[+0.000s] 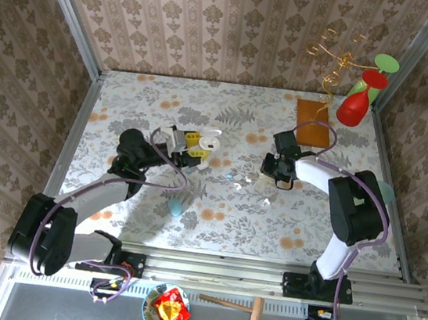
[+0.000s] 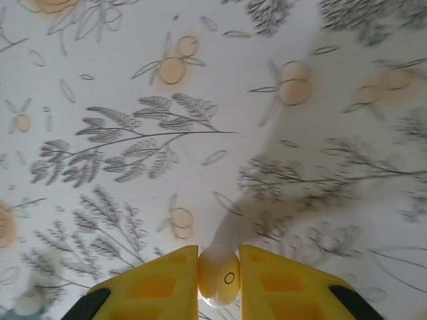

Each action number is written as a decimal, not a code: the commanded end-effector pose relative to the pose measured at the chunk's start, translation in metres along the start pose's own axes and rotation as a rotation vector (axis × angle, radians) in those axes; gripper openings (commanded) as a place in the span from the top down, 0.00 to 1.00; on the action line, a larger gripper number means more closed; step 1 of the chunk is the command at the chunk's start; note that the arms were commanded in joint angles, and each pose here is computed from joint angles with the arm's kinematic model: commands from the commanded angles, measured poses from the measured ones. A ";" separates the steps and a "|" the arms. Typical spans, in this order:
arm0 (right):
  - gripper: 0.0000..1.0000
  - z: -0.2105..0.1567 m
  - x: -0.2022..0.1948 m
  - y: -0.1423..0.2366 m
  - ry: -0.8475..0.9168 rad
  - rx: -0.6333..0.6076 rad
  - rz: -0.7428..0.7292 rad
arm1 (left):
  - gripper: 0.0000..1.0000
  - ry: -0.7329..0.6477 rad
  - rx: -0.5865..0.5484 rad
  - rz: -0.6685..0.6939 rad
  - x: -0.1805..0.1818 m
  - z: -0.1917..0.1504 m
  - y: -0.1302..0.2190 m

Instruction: Insert wireless bluetooth earbuds into charging case

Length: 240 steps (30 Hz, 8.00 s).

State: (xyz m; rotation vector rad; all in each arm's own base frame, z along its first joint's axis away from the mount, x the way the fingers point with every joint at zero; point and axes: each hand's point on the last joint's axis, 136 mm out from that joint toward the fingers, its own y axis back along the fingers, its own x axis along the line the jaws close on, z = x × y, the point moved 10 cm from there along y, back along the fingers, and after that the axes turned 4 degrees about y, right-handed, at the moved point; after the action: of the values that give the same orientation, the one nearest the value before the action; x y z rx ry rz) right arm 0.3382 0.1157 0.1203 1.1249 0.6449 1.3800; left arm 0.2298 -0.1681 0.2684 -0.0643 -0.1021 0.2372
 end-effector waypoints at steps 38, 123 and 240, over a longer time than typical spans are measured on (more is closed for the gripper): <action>0.85 -0.016 0.057 0.117 0.188 -0.077 -0.491 | 0.84 -0.024 0.017 0.127 0.025 -0.040 -0.014; 0.39 -0.029 0.061 0.181 0.100 -0.366 0.228 | 0.84 -0.030 0.049 0.120 0.022 -0.052 -0.031; 0.69 -0.008 0.114 0.002 0.649 0.131 -0.328 | 0.84 -0.101 0.057 0.361 0.034 -0.025 0.015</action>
State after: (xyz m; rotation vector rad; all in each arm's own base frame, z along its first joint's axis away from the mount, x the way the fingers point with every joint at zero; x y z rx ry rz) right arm 0.3533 0.2301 0.1530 0.6207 1.2517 1.5180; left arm 0.2631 -0.1500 0.2459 -0.0206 -0.1654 0.5914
